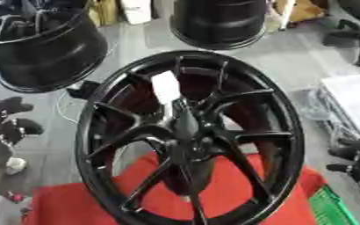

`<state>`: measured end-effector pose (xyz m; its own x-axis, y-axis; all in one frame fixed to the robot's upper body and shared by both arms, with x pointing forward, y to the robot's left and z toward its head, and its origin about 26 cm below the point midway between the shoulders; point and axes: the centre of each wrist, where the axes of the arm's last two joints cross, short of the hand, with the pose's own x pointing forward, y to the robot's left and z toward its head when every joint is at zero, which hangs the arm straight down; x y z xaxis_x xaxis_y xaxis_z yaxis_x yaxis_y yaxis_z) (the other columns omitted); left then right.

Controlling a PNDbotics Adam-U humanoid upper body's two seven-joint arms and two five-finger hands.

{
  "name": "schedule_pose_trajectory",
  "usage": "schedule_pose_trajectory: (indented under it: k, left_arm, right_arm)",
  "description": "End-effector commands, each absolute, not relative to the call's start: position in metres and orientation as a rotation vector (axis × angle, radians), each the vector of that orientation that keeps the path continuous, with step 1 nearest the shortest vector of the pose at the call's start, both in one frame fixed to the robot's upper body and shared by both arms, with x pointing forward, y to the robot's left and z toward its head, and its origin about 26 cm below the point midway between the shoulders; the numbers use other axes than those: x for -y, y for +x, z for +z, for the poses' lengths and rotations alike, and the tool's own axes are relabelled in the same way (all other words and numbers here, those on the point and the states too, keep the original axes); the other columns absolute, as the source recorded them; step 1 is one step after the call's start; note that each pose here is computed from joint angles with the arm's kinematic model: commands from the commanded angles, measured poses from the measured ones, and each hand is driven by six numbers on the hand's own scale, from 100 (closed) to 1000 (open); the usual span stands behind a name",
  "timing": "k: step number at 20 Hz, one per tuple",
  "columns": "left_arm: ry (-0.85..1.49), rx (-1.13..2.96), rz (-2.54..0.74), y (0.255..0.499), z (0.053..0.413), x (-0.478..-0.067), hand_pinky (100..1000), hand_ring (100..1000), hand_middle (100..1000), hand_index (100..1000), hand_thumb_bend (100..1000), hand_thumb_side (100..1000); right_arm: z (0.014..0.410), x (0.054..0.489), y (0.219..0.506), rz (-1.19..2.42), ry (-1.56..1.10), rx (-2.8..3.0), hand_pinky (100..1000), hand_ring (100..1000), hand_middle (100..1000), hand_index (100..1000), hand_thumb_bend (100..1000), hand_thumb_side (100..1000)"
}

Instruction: Pull the pin out of the wheel hub.

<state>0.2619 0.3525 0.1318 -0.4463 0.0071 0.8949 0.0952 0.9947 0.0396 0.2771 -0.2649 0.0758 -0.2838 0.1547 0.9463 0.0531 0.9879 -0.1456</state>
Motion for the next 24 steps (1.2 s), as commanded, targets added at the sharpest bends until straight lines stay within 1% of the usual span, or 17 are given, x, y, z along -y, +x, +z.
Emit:
schedule_pose_trajectory:
  k: [1,2,3,5,7,9,10,12,13,14,16,17,18,20,24]
  left_arm:
    - [-0.001,2.138,-0.227,0.255,0.158,-0.367,619,554,683,804,318,720]
    - [0.029,2.185,-0.282,0.253,0.167,-0.374,605,540,690,813,333,664]
    - [0.07,2.244,-0.361,0.252,0.179,-0.382,599,534,690,816,339,644]
    - [0.13,2.333,-0.528,0.25,0.201,-0.396,574,507,695,836,368,575]
    - [0.162,2.388,-0.73,0.252,0.223,-0.407,566,497,698,852,398,528]
    - [0.193,2.41,-0.952,0.257,0.242,-0.419,577,504,708,862,440,511]
    - [0.223,2.396,-1.116,0.261,0.256,-0.424,586,511,715,867,468,511]
    - [0.29,2.329,-1.461,0.271,0.282,-0.433,614,536,740,884,526,542]
    - [0.323,2.272,-1.609,0.277,0.29,-0.438,616,539,743,888,540,542]
    - [0.36,2.195,-1.765,0.282,0.3,-0.44,622,544,753,898,592,531]
    - [0.408,2.05,-1.989,0.291,0.315,-0.436,628,545,757,899,613,521]
    - [0.419,2.01,-2.042,0.293,0.317,-0.433,628,545,757,899,613,521]
    - [0.424,1.948,-2.143,0.296,0.324,-0.423,641,554,772,903,660,520]
    - [0.423,1.869,-2.298,0.302,0.33,-0.4,641,548,772,895,659,491]
    - [0.397,1.824,-2.478,0.313,0.335,-0.362,645,543,775,889,676,466]
  right_arm:
    - [0.084,0.267,0.277,0.119,-0.156,1.884,613,761,569,746,100,904]
    - [0.084,0.267,0.277,0.12,-0.156,1.883,614,761,569,746,100,906]
    - [0.084,0.267,0.277,0.122,-0.159,1.882,613,761,569,746,100,905]
    - [0.084,0.268,0.277,0.125,-0.162,1.881,614,761,569,746,100,908]
    - [0.083,0.268,0.276,0.131,-0.161,1.879,614,761,569,746,100,907]
    - [0.083,0.268,0.276,0.136,-0.164,1.874,614,761,569,746,100,905]
    - [0.083,0.269,0.276,0.14,-0.164,1.873,614,761,569,746,100,907]
    - [0.082,0.269,0.275,0.148,-0.165,1.869,614,761,569,746,100,914]
    - [0.081,0.269,0.275,0.154,-0.164,1.867,614,761,569,746,100,917]
    - [0.081,0.269,0.275,0.162,-0.162,1.865,614,762,569,746,100,923]
    - [0.081,0.269,0.275,0.176,-0.158,1.861,614,762,569,746,100,924]
    - [0.081,0.269,0.275,0.179,-0.157,1.86,614,762,569,746,100,924]
    - [0.081,0.269,0.274,0.186,-0.158,1.859,614,762,569,746,100,925]
    - [0.08,0.27,0.274,0.19,-0.165,1.856,614,762,569,746,100,933]
    - [0.081,0.27,0.274,0.207,-0.16,1.855,614,762,569,746,100,933]
